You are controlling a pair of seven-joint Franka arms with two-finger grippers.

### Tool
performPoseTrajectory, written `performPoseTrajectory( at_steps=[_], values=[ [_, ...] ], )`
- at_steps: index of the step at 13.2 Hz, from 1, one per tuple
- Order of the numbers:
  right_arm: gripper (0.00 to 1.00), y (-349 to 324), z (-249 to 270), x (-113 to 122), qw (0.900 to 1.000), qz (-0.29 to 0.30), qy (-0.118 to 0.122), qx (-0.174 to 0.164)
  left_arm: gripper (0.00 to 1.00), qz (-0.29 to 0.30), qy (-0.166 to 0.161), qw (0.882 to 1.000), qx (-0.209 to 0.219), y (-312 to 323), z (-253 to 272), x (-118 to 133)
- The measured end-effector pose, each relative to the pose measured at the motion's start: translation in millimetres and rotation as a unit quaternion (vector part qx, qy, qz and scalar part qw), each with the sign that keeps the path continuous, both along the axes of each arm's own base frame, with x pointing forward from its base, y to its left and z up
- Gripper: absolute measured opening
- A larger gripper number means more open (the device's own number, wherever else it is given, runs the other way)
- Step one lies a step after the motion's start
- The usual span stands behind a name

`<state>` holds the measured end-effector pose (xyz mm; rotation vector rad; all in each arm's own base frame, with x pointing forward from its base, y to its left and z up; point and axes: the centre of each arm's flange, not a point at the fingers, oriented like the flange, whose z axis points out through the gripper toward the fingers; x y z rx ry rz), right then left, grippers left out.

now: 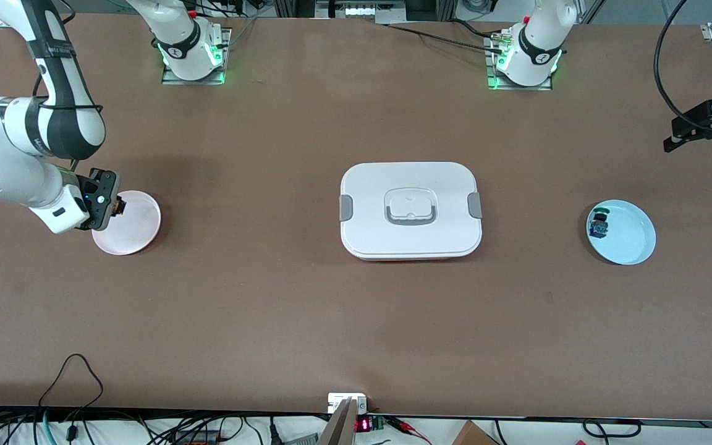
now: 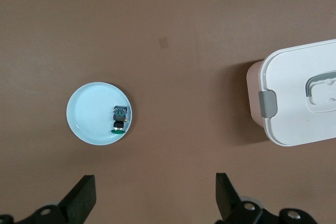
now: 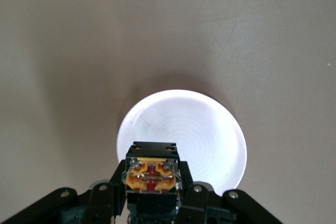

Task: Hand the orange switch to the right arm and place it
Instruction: 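Carry the switch with the right gripper over the white plate, then lower the switch onto the white plate and open the right gripper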

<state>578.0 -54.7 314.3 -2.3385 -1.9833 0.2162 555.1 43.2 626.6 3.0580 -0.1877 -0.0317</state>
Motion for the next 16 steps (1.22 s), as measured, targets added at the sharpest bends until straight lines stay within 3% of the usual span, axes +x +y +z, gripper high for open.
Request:
performPoseTrajectory(
  at_steps=[3, 6, 12, 16],
  values=[
    [0.41, -10.8, -24.0, -2.6, 0.999, 0.026, -0.016, 0.008, 1.00, 0.019, 0.004, 1.000, 0.000, -1.7, -2.6, -0.1],
    [0.41, -21.1, -51.4, -8.8, 0.999, 0.043, -0.017, -0.001, 1.00, 0.051, 0.008, 0.999, 0.012, -27.5, -2.6, 1.2],
    [0.41, -28.7, -93.1, -25.9, 0.997, 0.064, -0.036, 0.001, 1.00, 0.048, 0.004, 0.999, 0.019, -19.3, -2.4, 1.9],
    [0.41, -35.4, -113.7, -34.1, 0.996, 0.074, -0.047, 0.008, 1.00, 0.032, 0.038, 0.998, 0.033, -27.2, -21.2, 4.7]
  ],
)
